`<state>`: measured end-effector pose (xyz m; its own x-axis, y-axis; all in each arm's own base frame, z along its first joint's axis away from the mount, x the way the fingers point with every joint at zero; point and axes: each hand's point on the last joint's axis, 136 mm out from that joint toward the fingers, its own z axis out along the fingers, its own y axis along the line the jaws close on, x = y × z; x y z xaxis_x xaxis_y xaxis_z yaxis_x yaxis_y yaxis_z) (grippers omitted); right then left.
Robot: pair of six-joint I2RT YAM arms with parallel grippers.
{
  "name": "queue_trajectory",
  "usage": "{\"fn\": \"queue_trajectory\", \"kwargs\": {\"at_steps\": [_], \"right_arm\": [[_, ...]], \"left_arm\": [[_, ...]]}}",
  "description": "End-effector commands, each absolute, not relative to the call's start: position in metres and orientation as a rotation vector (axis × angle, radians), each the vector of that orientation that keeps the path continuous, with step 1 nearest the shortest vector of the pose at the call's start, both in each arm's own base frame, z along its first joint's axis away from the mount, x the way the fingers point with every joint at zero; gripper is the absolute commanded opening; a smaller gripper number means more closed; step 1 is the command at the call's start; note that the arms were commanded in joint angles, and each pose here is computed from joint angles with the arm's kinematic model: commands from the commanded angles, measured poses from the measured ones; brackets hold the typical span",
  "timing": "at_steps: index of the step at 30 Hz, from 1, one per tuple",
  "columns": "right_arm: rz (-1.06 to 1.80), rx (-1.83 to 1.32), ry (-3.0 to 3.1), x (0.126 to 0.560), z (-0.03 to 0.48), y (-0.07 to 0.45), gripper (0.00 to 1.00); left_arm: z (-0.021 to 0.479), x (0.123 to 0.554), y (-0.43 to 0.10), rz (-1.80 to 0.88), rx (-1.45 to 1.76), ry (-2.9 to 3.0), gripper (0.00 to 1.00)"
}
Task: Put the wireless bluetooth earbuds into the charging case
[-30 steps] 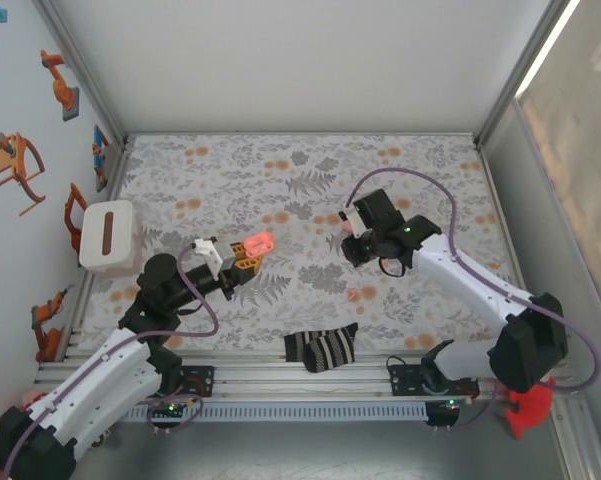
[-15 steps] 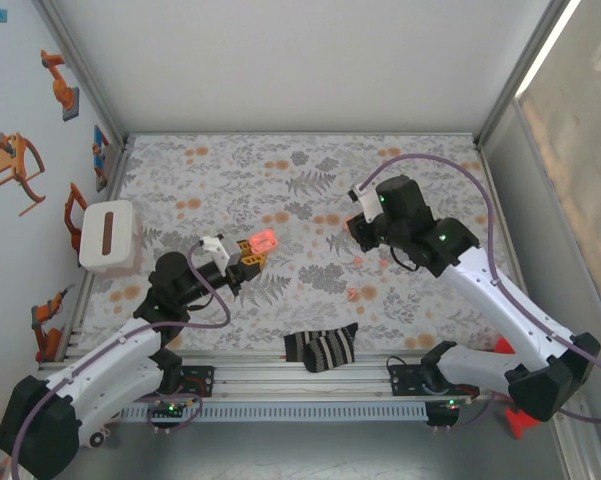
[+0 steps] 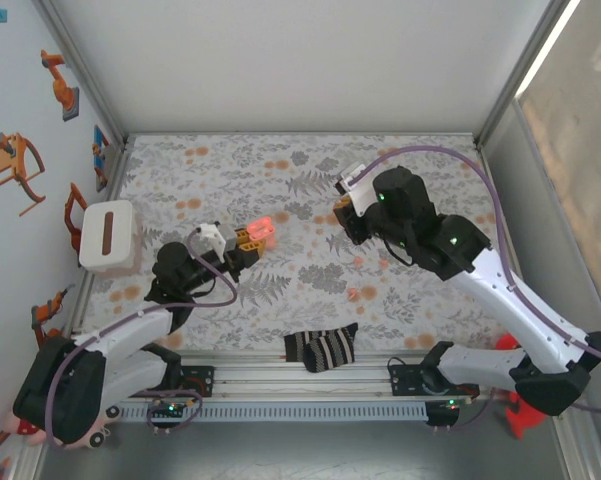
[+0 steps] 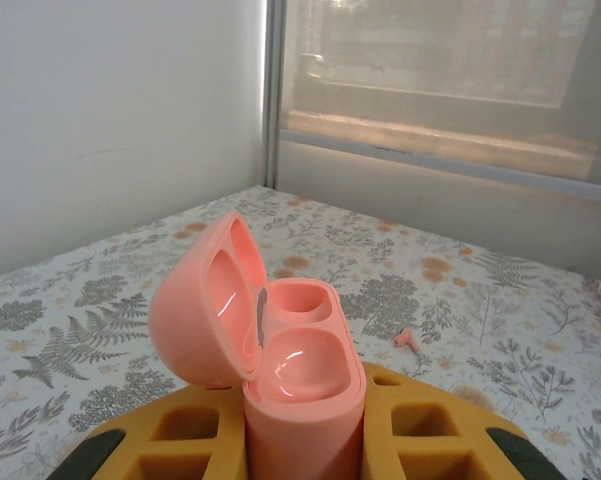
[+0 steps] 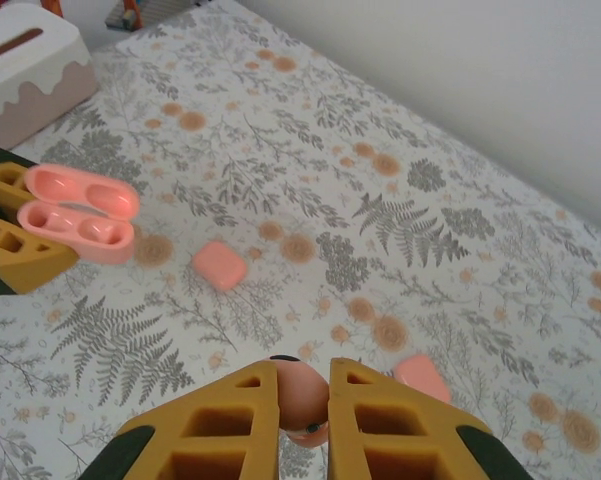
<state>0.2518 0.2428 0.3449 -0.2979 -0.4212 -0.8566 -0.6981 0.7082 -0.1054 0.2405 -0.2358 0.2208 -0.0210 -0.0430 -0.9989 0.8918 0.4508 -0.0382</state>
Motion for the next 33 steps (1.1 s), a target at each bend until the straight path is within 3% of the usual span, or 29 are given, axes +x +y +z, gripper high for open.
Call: {"fn": "queue_trajectory", "kwargs": {"at_steps": [1, 9, 33], "right_arm": [[0.328, -0.901, 1.848, 0.250, 0.369, 0.253, 0.13], [0.302, -1.049, 1.736, 0.239, 0.386, 0.296, 0.13], [0.173, -1.306, 1.696, 0.235, 0.328, 0.353, 0.13]], "left_arm": [[0.250, 0.234, -0.245, -0.954, 0.876, 1.263, 0.00], [0.254, 0.235, -0.261, -1.025, 0.934, 1.225, 0.00], [0.267, 0.218, -0.280, -1.067, 1.031, 1.179, 0.00]]}}
